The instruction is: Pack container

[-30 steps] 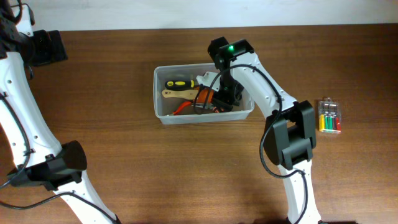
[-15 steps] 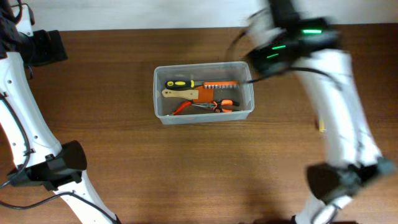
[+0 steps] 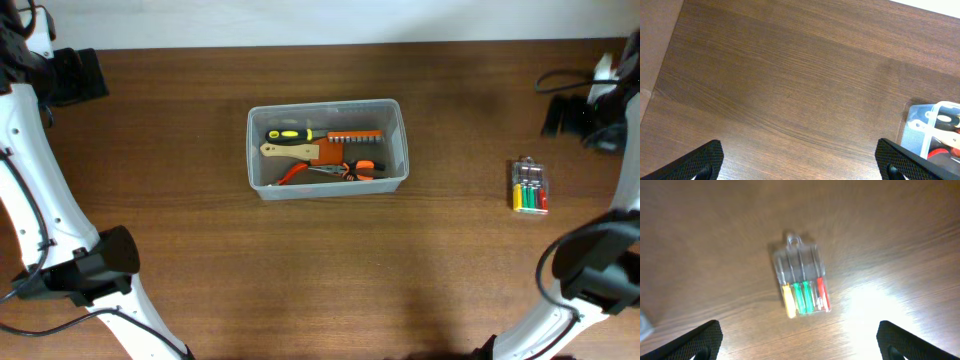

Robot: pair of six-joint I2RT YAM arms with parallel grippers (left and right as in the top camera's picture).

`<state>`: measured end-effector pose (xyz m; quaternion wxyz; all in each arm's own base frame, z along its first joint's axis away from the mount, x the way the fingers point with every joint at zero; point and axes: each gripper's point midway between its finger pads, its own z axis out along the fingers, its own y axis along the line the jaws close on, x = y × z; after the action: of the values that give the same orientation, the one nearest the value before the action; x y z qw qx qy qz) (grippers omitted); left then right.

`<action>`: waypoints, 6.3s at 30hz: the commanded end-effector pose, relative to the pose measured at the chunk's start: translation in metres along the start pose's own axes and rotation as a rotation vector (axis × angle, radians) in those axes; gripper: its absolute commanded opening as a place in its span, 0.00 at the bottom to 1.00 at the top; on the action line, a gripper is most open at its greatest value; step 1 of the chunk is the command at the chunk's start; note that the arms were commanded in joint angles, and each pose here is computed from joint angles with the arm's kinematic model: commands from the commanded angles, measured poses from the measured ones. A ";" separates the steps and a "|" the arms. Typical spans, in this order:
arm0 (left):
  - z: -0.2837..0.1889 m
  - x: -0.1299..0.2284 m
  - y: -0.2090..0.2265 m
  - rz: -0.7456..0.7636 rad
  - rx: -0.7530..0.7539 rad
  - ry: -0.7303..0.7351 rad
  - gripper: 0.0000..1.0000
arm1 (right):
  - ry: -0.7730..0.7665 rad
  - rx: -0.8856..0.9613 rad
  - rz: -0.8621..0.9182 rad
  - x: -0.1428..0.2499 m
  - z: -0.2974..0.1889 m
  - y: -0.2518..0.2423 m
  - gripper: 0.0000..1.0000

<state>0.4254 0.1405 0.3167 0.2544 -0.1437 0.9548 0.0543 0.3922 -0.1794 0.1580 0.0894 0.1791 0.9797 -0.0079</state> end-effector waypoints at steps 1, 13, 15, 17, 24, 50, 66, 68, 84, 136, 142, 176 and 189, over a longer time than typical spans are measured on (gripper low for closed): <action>-0.006 -0.001 0.000 -0.014 0.009 -0.015 0.99 | 0.096 -0.054 0.032 0.017 0.036 0.007 0.99; -0.006 -0.001 0.000 -0.014 0.009 -0.015 0.99 | 0.215 0.023 -0.071 0.055 0.123 -0.004 0.99; -0.006 -0.001 0.000 -0.014 0.009 -0.015 0.99 | 0.197 0.029 -0.070 0.053 0.131 -0.006 0.99; -0.006 -0.001 0.000 -0.014 0.009 -0.015 0.99 | 0.178 0.030 -0.071 0.052 0.140 -0.006 0.99; -0.006 -0.001 0.000 -0.014 0.009 -0.015 0.99 | 0.137 0.034 -0.072 0.054 0.162 -0.006 0.99; -0.006 -0.001 0.000 -0.014 0.009 -0.015 0.99 | 0.134 -0.032 0.057 0.056 0.165 0.007 0.46; -0.006 -0.001 0.000 -0.014 0.009 -0.015 0.99 | -0.171 -0.235 -0.186 -0.013 -0.069 0.131 0.04; -0.006 -0.001 0.000 -0.014 0.009 -0.015 0.99 | -0.266 -0.275 -0.344 -0.011 -0.108 0.185 0.04; -0.006 -0.001 0.000 -0.014 0.009 -0.015 0.99 | -0.227 -0.388 -1.654 0.128 -0.018 0.435 0.04; -0.006 -0.001 0.000 -0.014 0.009 -0.015 0.99 | -0.907 -0.229 -0.735 0.118 -0.357 0.203 0.99; -0.006 -0.001 0.000 -0.014 0.009 -0.015 0.99 | -0.966 -0.105 -0.661 0.114 -0.370 0.176 0.99; -0.006 -0.001 0.000 -0.014 0.009 -0.015 0.99 | -1.215 -0.291 -0.161 0.222 -0.185 0.089 0.98; -0.006 -0.001 0.000 -0.014 0.009 -0.015 0.99 | -1.084 -0.321 -0.185 0.225 -0.057 0.100 0.99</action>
<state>0.4254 0.1404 0.3167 0.2544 -0.1438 0.9548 0.0541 0.2078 -0.0064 0.1941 0.6153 0.0455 0.7863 0.0326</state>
